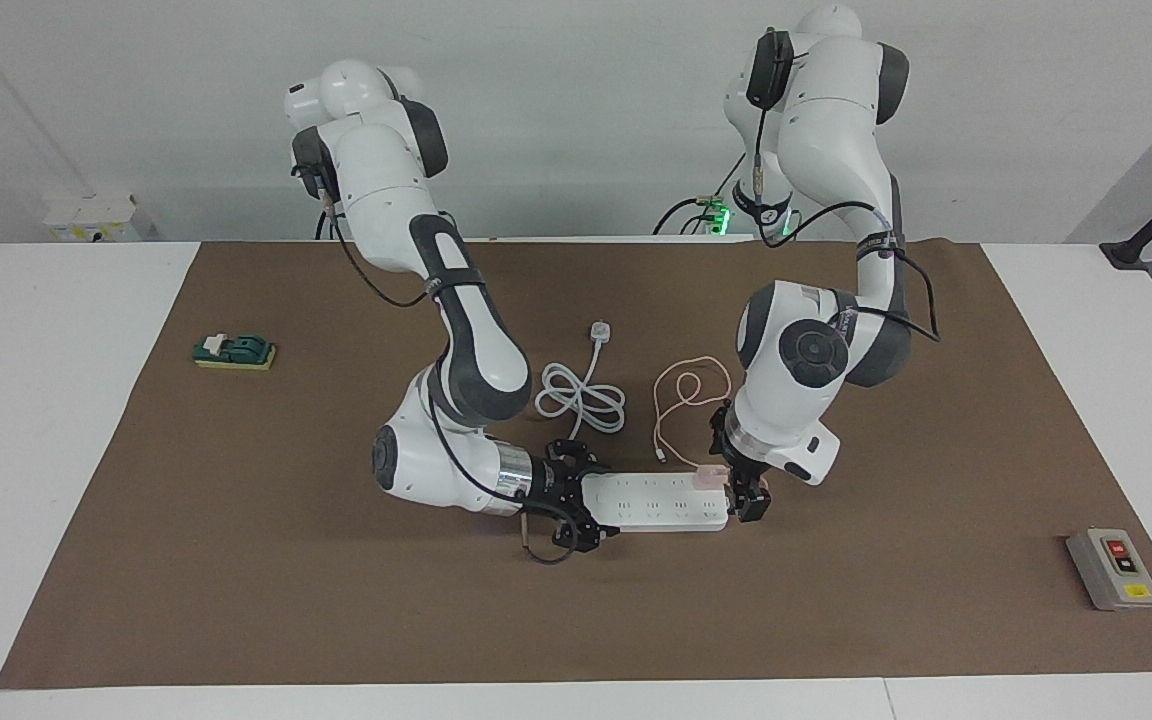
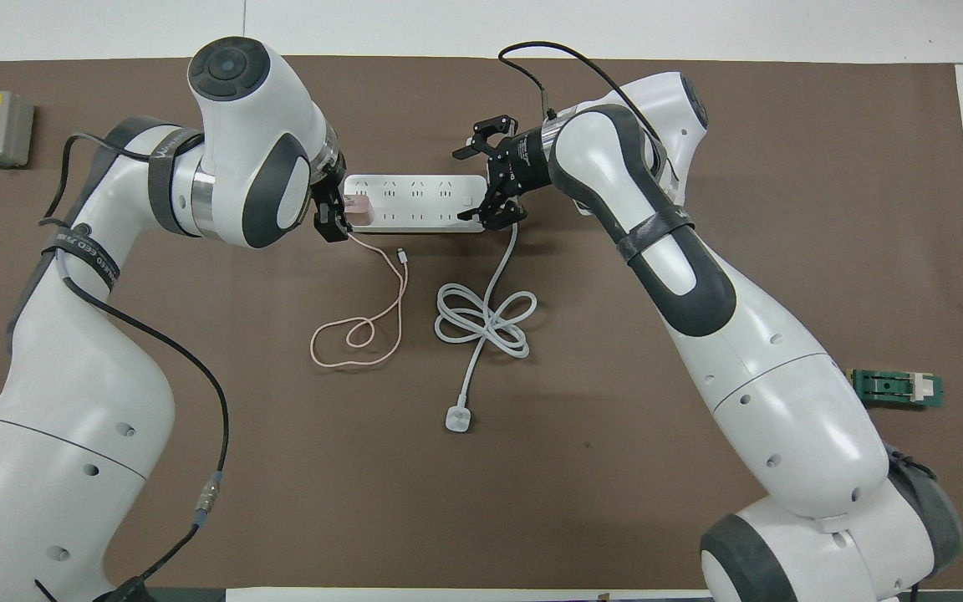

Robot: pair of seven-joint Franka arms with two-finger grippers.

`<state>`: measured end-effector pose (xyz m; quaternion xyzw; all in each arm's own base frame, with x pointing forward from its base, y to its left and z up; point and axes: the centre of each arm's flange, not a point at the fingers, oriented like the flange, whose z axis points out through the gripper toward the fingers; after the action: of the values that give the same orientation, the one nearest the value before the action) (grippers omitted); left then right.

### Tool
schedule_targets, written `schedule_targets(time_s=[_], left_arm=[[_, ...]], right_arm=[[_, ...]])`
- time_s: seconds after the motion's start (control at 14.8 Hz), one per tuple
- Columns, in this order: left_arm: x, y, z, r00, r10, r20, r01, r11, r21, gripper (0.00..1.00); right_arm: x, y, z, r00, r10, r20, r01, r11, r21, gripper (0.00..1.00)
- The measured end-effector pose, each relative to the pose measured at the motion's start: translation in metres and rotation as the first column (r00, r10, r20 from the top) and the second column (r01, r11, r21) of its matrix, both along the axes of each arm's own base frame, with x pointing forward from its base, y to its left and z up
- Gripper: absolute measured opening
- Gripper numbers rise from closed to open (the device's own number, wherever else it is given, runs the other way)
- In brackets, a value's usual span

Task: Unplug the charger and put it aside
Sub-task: 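Grasp the pink charger with the left gripper while the right gripper holds the strip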

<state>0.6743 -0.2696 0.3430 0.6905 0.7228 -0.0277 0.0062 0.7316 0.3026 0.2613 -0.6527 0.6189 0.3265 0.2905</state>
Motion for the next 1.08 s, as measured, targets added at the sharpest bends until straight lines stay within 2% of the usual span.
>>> schedule_targets(time_s=[0.2,0.41,0.47,0.54,0.61,0.68,0.74,1.02,1.08], left_arm=[[-0.002,-0.004,-0.003,1.0,-0.007,-0.003,0.007,1.0,0.001,1.0],[-0.004,-0.005,-0.005,1.0,-0.009,-0.006,0.009,1.0,0.003,0.91],[-0.004,-0.006,-0.006,1.0,-0.009,-0.005,0.009,1.0,0.003,0.91],[-0.004,-0.007,-0.007,1.0,-0.01,-0.005,0.01,1.0,0.002,0.85],[-0.005,-0.008,-0.007,1.0,-0.012,-0.003,0.012,1.0,0.002,0.74],[-0.005,-0.009,-0.008,1.0,-0.014,-0.002,0.014,1.0,0.001,0.57],[-0.006,-0.01,-0.008,1.0,-0.016,-0.003,0.016,1.0,0.001,0.47],[-0.008,-0.011,-0.012,1.0,-0.019,-0.008,0.019,1.0,0.003,0.38],[-0.01,-0.012,-0.012,1.0,-0.028,-0.014,0.028,1.0,0.004,0.3]], right_arm=[[-0.002,0.004,-0.007,1.0,0.004,-0.007,-0.004,1.0,-0.002,1.0],[-0.004,0.008,-0.014,1.0,0.01,-0.016,-0.01,1.0,-0.003,1.0],[-0.005,0.01,-0.015,1.0,0.012,-0.017,-0.012,1.0,-0.003,1.0],[-0.006,0.011,-0.015,1.0,0.013,-0.018,-0.013,1.0,-0.001,1.0],[-0.006,0.013,-0.015,1.0,0.015,-0.018,-0.015,1.0,0.0,1.0],[-0.008,0.016,-0.015,1.0,0.019,-0.018,-0.019,1.0,0.0,1.0],[-0.009,0.02,-0.015,1.0,0.025,-0.018,-0.025,1.0,0.0,1.0],[-0.012,0.027,-0.015,0.999,0.033,-0.018,-0.033,0.999,0.0,1.0],[-0.012,0.026,-0.015,0.999,0.032,-0.018,-0.032,0.999,0.0,1.0]])
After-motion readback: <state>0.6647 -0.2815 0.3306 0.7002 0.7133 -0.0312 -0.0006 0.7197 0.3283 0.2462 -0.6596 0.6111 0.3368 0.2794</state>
